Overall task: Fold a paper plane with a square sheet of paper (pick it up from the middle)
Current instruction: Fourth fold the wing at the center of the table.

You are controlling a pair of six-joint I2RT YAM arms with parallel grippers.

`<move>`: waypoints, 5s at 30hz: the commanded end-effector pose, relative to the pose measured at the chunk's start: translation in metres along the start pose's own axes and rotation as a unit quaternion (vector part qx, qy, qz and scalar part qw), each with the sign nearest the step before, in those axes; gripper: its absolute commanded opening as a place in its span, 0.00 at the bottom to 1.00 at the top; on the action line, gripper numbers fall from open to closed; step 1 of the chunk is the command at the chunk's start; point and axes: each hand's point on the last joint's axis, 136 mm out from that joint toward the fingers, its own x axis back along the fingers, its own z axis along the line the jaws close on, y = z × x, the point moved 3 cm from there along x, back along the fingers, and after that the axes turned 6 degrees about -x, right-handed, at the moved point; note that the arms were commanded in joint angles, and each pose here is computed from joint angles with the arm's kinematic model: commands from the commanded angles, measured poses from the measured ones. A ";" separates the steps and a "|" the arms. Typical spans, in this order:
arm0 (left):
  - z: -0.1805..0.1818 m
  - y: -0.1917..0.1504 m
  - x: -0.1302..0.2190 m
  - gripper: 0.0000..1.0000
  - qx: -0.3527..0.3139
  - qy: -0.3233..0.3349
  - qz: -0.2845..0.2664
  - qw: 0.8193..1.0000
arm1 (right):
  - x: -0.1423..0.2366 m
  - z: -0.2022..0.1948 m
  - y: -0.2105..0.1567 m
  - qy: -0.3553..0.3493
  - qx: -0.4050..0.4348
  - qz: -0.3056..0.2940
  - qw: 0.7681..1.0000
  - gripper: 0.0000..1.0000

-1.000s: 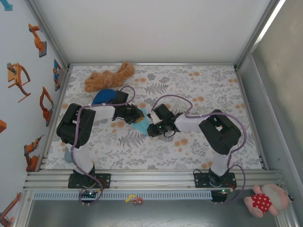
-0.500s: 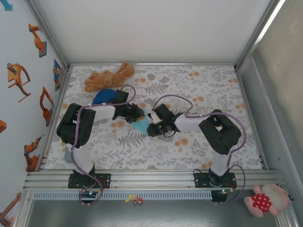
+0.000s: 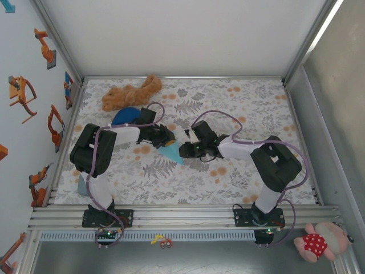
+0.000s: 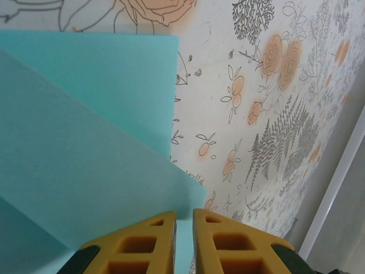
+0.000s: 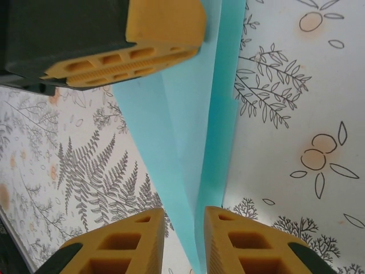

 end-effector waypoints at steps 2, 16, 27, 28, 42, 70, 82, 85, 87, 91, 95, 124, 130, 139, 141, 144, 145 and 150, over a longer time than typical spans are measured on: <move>-0.006 0.002 -0.003 0.17 -0.017 -0.007 0.009 1.000 | 0.001 0.014 0.009 0.044 -0.009 -0.012 0.999 0.20; -0.003 0.000 -0.008 0.16 -0.015 -0.001 0.019 1.000 | -0.025 0.010 0.008 0.062 -0.021 0.022 0.998 0.13; -0.002 0.000 -0.011 0.17 -0.014 -0.003 0.026 1.000 | -0.030 -0.003 0.000 0.034 -0.028 0.032 0.998 0.13; -0.002 0.000 -0.011 0.17 -0.014 -0.002 0.027 1.000 | -0.030 -0.004 0.001 0.033 -0.029 0.032 0.999 0.13; 0.001 0.000 -0.014 0.17 -0.012 0.000 0.031 0.999 | -0.033 -0.011 -0.003 0.020 -0.033 0.039 0.999 0.12; 0.016 -0.006 -0.020 0.16 0.001 0.020 0.044 0.999 | 0.004 -0.008 0.020 0.023 -0.051 -0.049 0.997 0.16; 0.016 -0.006 -0.018 0.13 -0.001 0.022 0.040 0.999 | -0.007 -0.017 0.016 0.016 -0.073 -0.022 0.997 0.21; 0.010 -0.004 -0.014 0.13 -0.006 0.016 0.034 0.999 | -0.011 -0.017 0.014 0.022 -0.076 -0.010 0.997 0.22; 0.005 -0.002 -0.010 0.13 -0.012 0.011 0.029 0.999 | -0.014 -0.015 0.013 0.029 -0.077 -0.001 0.997 0.22; 0.000 -0.001 -0.006 0.13 -0.017 0.007 0.023 1.000 | -0.018 -0.012 0.012 0.043 -0.077 0.012 0.996 0.22; 0.001 -0.002 -0.006 0.12 -0.015 0.008 0.025 1.000 | -0.021 -0.013 0.009 0.048 -0.080 0.021 0.995 0.22; 0.010 -0.002 0.007 0.13 0.000 0.040 -0.004 0.999 | -0.035 -0.033 -0.005 0.004 -0.092 0.066 0.994 0.19; 0.020 -0.004 0.006 0.12 0.011 0.063 -0.002 0.998 | -0.035 -0.037 -0.006 -0.011 -0.092 0.071 0.993 0.19; 0.027 -0.005 0.001 0.11 0.021 0.074 0.005 0.997 | -0.037 -0.041 -0.009 -0.022 -0.096 0.079 0.992 0.20; 0.029 -0.005 0.001 0.11 0.024 0.077 0.004 0.997 | -0.038 -0.042 -0.010 -0.025 -0.096 0.081 0.992 0.20; 0.030 -0.005 0.001 0.11 0.025 0.079 0.005 0.997 | -0.038 -0.044 -0.011 -0.030 -0.099 0.083 0.991 0.20; 0.030 -0.005 0.001 0.11 0.026 0.080 0.004 0.996 | -0.038 -0.044 -0.011 -0.031 -0.099 0.084 0.991 0.20; 0.033 -0.005 0.001 0.11 0.029 0.088 0.004 0.996 | -0.039 -0.047 -0.013 -0.040 -0.101 0.086 0.990 0.20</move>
